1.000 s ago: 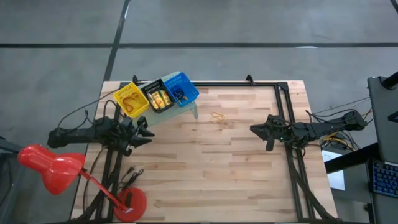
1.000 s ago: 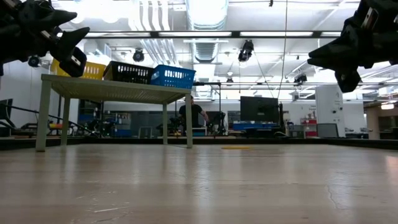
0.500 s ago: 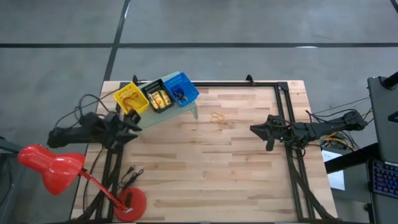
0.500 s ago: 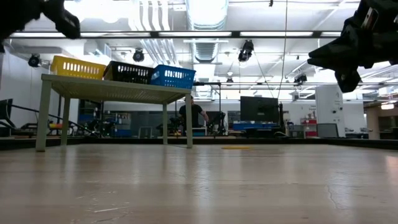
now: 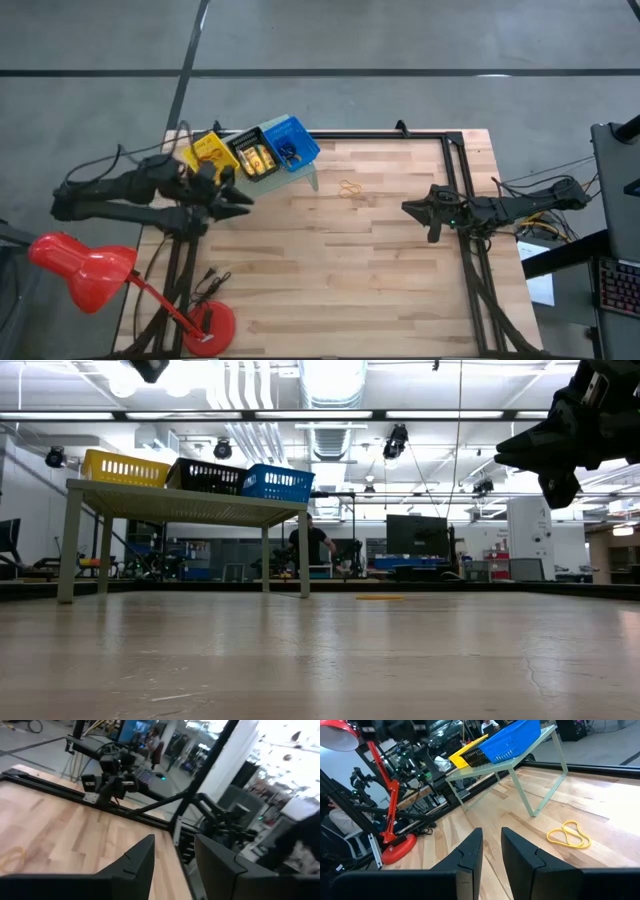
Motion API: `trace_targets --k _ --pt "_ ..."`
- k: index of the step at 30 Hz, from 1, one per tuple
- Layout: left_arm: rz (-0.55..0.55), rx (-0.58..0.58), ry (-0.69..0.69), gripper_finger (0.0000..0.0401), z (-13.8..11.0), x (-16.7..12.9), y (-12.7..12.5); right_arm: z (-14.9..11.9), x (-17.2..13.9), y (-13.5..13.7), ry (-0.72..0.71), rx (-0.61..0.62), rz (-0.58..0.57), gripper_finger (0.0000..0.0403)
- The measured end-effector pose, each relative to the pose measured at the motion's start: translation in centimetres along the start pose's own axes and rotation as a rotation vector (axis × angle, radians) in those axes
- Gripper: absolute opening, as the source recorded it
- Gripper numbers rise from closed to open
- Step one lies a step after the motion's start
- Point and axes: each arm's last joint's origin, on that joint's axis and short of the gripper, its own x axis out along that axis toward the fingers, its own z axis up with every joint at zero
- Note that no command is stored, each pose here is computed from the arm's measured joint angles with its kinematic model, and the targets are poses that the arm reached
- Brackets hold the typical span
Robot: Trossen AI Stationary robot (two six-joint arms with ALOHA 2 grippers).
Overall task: Pick & Place Office Desk Supplies
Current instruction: Put the yellow rubber band into the yellow basket on the shelf
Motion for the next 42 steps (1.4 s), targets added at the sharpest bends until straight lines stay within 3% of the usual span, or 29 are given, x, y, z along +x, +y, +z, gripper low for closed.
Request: trace_targets --k 9,18,23,31,39,42 --pt "0.101 0.085 0.062 0.0143 5.9 8.6 0.2 0.0 0.0 0.0 0.000 0.000 0.000 0.0068" --pt "0.135 0.133 0.190 0.0143 4.4 15.4 2.7 0.0 0.0 0.0 0.000 0.000 0.000 0.0068" --pt "0.126 0.156 0.137 0.0143 4.6 16.2 2.9 0.0 0.0 0.0 0.000 0.000 0.000 0.0068" --pt "0.255 0.165 0.067 0.0143 5.2 15.8 2.9 0.0 0.0 0.0 0.000 0.000 0.000 0.0068" --pt "0.290 0.141 0.102 0.0143 4.8 15.6 3.1 0.0 0.0 0.0 0.000 0.000 0.000 0.0068" --pt "0.341 0.193 0.077 0.0143 5.1 15.4 3.1 0.0 0.0 0.0 0.000 0.000 0.000 0.0068"
